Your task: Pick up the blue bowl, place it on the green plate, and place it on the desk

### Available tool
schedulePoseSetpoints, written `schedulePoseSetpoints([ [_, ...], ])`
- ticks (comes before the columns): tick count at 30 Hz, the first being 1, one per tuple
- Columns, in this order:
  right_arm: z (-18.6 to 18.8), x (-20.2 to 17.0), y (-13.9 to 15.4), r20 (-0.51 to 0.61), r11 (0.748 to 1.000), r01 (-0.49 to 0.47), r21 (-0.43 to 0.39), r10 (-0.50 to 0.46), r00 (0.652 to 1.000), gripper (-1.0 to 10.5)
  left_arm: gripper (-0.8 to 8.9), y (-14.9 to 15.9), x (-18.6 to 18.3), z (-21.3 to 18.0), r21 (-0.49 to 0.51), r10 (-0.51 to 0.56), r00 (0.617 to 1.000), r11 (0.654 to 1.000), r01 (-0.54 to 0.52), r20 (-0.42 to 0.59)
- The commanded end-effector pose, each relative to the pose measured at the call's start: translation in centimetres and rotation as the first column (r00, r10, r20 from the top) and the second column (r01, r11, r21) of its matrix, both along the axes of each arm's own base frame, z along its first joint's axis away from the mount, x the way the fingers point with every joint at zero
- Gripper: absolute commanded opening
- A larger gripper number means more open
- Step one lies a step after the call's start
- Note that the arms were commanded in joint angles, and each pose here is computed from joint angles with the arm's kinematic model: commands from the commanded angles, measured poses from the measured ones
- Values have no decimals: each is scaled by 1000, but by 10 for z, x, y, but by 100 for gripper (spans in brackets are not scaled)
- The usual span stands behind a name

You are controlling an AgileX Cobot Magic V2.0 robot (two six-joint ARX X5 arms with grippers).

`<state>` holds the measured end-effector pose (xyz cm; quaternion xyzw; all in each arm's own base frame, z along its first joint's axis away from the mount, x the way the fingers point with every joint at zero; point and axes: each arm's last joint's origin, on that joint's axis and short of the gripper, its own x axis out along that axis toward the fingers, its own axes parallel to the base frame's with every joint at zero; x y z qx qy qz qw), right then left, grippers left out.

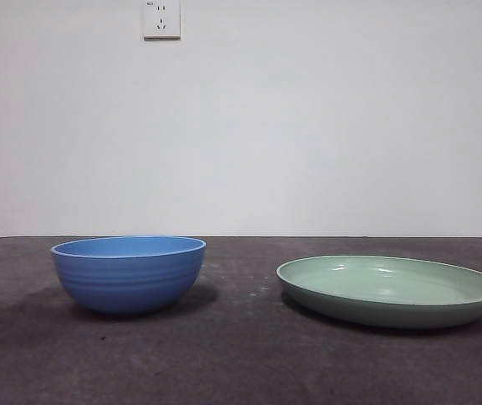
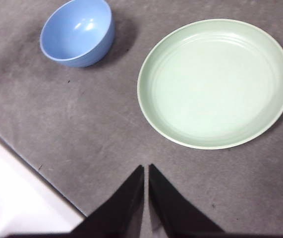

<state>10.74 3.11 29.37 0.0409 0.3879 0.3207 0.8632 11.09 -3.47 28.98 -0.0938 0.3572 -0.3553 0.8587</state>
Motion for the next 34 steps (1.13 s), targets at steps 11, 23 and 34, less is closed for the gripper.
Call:
schedulePoseSetpoints([
  [11, 6, 1, 1, 19, 1000, -3, 7, 3, 1000, 370, 431, -1, 1, 6, -3, -12, 999, 1000, 12, 32],
  [23, 6, 1, 1, 19, 1000, -3, 7, 2, 1000, 370, 431, -1, 11, 6, -6, 42, 999, 999, -42, -6],
  [34, 6, 1, 1, 19, 1000, -3, 7, 2, 1000, 370, 427, -20, 67, 24, 120, 100, 994, 988, -94, -48],
])
